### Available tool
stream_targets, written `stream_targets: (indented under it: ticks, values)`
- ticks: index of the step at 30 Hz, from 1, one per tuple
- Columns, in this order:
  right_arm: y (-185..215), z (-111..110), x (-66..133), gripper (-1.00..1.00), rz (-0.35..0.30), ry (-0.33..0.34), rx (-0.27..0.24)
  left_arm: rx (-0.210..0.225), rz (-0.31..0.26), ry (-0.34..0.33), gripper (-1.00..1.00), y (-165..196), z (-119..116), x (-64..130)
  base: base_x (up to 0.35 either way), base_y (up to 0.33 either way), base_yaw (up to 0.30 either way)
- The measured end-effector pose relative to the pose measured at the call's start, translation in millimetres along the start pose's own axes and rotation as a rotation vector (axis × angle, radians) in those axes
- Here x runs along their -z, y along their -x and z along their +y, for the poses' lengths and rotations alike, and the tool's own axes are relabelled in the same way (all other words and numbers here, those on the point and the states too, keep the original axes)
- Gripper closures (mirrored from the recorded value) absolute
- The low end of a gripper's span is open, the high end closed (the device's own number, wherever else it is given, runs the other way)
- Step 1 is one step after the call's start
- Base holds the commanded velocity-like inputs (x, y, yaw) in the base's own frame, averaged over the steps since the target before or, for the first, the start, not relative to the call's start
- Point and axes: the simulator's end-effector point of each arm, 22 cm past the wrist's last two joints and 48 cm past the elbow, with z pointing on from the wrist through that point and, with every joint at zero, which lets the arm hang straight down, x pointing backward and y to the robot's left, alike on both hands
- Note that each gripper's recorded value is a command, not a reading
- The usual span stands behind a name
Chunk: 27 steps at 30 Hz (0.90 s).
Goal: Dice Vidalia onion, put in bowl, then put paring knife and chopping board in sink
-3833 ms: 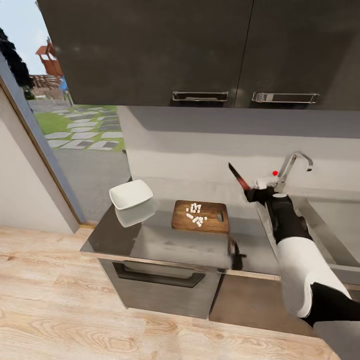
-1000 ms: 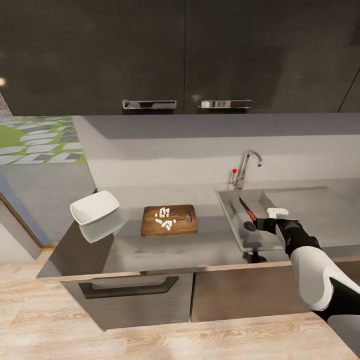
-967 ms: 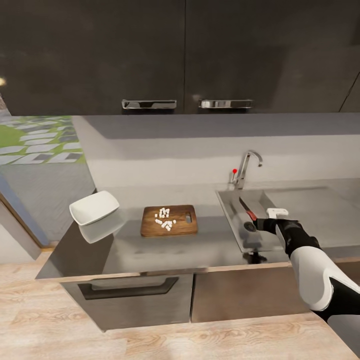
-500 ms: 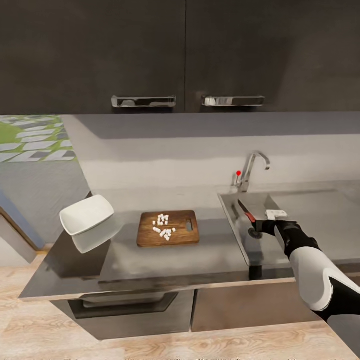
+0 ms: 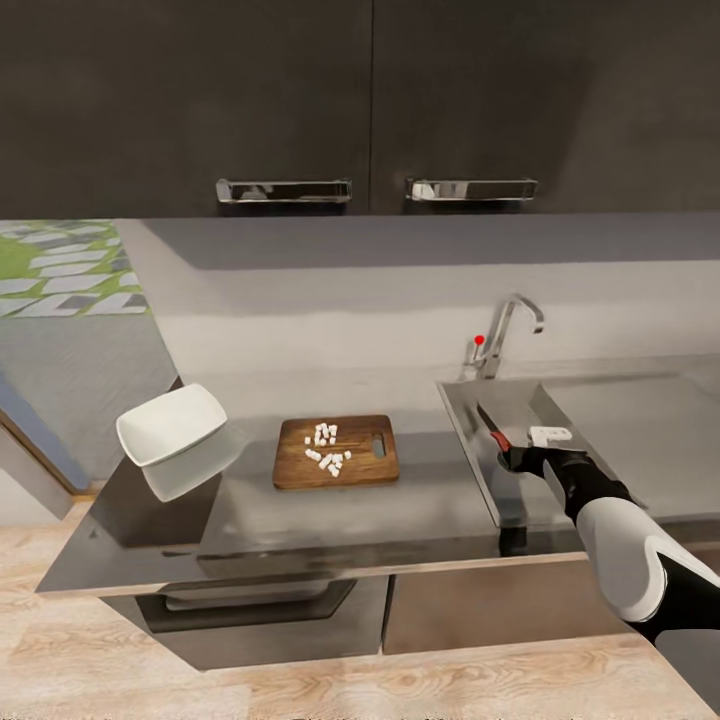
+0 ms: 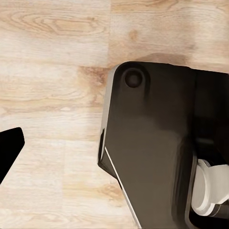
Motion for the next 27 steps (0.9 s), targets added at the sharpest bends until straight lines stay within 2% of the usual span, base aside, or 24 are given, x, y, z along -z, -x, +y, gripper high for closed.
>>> stream_targets:
  ticks: [27]
  values:
    - [-24.9, -1.8, -17.8, 1.00, 0.043, -0.006, 0.005, -0.002, 0.043, 0.005, -1.00, -11.1, 1.8, 7.6, 0.000, 0.000, 0.000]
